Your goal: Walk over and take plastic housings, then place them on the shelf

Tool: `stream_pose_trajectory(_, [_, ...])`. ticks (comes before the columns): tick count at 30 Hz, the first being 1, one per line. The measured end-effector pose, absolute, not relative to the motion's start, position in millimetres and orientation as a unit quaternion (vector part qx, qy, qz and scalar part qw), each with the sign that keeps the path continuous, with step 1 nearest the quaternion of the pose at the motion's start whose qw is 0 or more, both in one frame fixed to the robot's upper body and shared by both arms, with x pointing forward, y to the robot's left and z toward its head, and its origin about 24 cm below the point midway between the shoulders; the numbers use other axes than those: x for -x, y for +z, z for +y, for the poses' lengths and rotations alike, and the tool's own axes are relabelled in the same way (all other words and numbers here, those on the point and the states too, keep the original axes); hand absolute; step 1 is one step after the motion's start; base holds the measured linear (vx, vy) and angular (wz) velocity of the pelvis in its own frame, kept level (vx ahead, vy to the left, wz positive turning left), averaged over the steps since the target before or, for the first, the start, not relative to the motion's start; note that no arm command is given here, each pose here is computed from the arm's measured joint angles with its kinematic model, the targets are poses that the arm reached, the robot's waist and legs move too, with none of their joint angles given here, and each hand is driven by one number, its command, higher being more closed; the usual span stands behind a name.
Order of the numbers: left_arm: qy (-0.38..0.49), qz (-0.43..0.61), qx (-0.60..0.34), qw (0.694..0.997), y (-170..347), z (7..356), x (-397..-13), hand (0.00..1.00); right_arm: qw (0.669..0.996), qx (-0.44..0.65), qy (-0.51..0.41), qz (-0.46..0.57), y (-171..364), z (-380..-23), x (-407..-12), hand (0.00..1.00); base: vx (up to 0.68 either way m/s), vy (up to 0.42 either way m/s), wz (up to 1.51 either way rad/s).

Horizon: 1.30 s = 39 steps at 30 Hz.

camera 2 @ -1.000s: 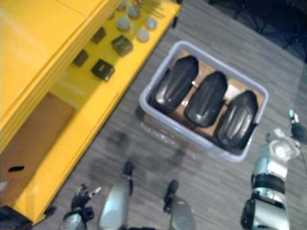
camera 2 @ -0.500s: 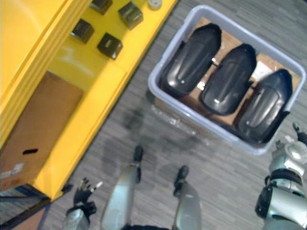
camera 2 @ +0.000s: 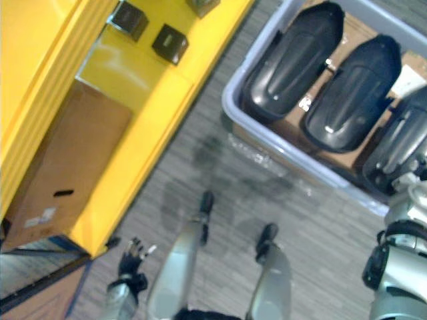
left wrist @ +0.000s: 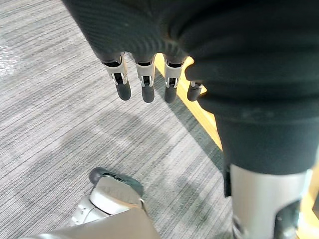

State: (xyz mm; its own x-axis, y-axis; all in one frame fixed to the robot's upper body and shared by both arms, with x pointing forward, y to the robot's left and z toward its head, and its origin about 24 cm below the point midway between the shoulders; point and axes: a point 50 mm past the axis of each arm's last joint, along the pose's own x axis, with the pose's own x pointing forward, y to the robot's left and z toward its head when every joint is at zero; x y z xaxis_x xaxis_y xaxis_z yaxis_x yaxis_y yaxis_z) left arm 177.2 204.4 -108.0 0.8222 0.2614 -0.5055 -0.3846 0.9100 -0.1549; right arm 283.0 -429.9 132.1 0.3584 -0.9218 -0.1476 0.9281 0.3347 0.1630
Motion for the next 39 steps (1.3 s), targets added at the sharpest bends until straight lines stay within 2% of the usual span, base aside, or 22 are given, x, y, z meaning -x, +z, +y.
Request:
stream_pose_trajectory(4, [0.175,0.24,0.139,0.945,-107.3,204.3,-178.5,0.0,0.819,-0.107,-0.562,0.039,128.2,-428.9,-283.6,0.0,0.0,0.0,0.0])
stream_pose_trajectory(5, [0.175,0.239,0.14,0.945,-107.0,204.1,-179.0,0.0,0.821,-0.107,-0.559,0.048,126.6,-428.6,-283.9,1.0,0.0,0.0,0.0])
stream_pose_trajectory(17, [0.176,0.202,0.159,0.95,-98.0,199.3,-187.8,0.0,0.82,-0.052,-0.554,0.132,121.6,-432.2,-279.8,1.0,-0.01,-0.003,0.01])
stream_pose_trajectory(27, [0.165,0.203,0.169,0.95,-98.3,191.8,-188.8,0.0,0.802,0.04,-0.566,0.188,125.4,-436.0,-276.2,1.0,0.0,-0.013,0.02])
stream_pose_trajectory(39, [0.151,0.186,0.17,0.956,-92.1,190.1,-194.1,0.0,0.785,0.088,-0.569,0.23,109.4,-440.4,-263.7,1.0,0.0,-0.002,0.03])
